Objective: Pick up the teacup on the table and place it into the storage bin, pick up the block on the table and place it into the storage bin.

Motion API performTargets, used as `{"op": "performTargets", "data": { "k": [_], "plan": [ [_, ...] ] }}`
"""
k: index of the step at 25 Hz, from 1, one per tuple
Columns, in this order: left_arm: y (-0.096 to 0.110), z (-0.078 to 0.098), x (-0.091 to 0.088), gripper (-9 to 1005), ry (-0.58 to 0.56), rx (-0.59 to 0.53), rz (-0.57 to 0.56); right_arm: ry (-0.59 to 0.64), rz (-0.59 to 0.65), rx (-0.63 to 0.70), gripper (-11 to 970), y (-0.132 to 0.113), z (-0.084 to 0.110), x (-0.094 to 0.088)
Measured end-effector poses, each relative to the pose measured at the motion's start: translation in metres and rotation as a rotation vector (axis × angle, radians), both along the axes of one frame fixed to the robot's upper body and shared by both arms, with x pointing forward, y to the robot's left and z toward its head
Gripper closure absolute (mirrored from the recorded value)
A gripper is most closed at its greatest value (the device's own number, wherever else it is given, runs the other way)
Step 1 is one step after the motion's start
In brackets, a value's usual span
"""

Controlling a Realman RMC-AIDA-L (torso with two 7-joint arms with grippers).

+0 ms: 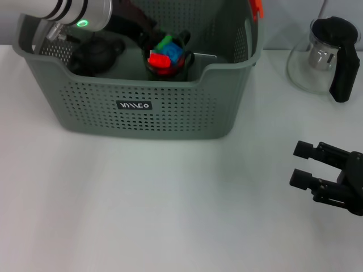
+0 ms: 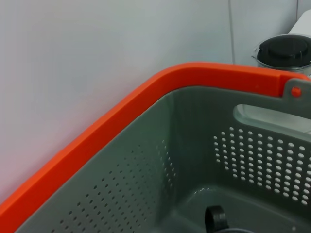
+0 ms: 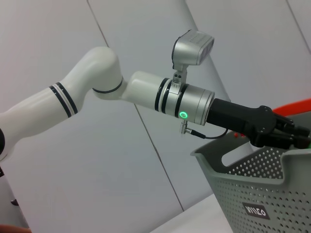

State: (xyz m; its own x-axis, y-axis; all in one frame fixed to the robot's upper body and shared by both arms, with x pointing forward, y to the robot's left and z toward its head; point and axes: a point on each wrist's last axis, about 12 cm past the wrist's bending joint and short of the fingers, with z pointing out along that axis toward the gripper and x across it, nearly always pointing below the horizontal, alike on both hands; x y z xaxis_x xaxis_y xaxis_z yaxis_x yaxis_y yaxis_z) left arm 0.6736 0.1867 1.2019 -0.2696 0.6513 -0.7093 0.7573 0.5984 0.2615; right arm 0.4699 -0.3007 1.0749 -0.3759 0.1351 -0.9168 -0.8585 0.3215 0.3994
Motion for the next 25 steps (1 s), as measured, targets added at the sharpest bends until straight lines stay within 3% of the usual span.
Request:
{"op": "performTargets", "data": {
  "k": [3,8,11,14,16,18,20,22,25],
  "plan": [
    [-0.005,0.001,-0.002,773,-0.009,-0.005,-0.012,0.004,-0.003,0.000,133,-0.001,-0.001,-0.001],
    [-0.004,0.015,-0.006,571,-0.038,-0.075,-0.012,0.002,-0.005,-0.001,133,-0.001,0.000,-0.001],
    [0.017,0.032,-0.021,435,-0.063,-0.254,-0.063,-0.005,-0.015,-0.003,133,-0.002,0.000,0.000],
    [0.052,0.052,-0.052,292,-0.049,-0.618,-0.282,-0.031,-0.023,-0.002,133,-0.003,0.001,0.001],
    [0.074,0.051,-0.068,283,-0.039,-0.806,-0.402,-0.058,-0.032,-0.003,133,-0.003,0.001,0.001],
    [0.094,0.034,-0.087,275,-0.068,-0.960,-0.484,-0.096,-0.035,-0.013,133,-0.001,0.000,-0.001],
    [0.107,0.011,-0.111,266,-0.122,-1.032,-0.534,-0.142,-0.022,-0.037,133,0.002,-0.003,-0.004],
    [0.112,-0.017,-0.135,257,-0.110,-1.008,-0.537,-0.198,0.001,-0.073,133,0.007,-0.007,-0.008],
    [0.113,-0.052,-0.159,244,0.010,-0.855,-0.506,-0.244,0.016,-0.106,133,0.011,-0.012,-0.011]
  ]
}}
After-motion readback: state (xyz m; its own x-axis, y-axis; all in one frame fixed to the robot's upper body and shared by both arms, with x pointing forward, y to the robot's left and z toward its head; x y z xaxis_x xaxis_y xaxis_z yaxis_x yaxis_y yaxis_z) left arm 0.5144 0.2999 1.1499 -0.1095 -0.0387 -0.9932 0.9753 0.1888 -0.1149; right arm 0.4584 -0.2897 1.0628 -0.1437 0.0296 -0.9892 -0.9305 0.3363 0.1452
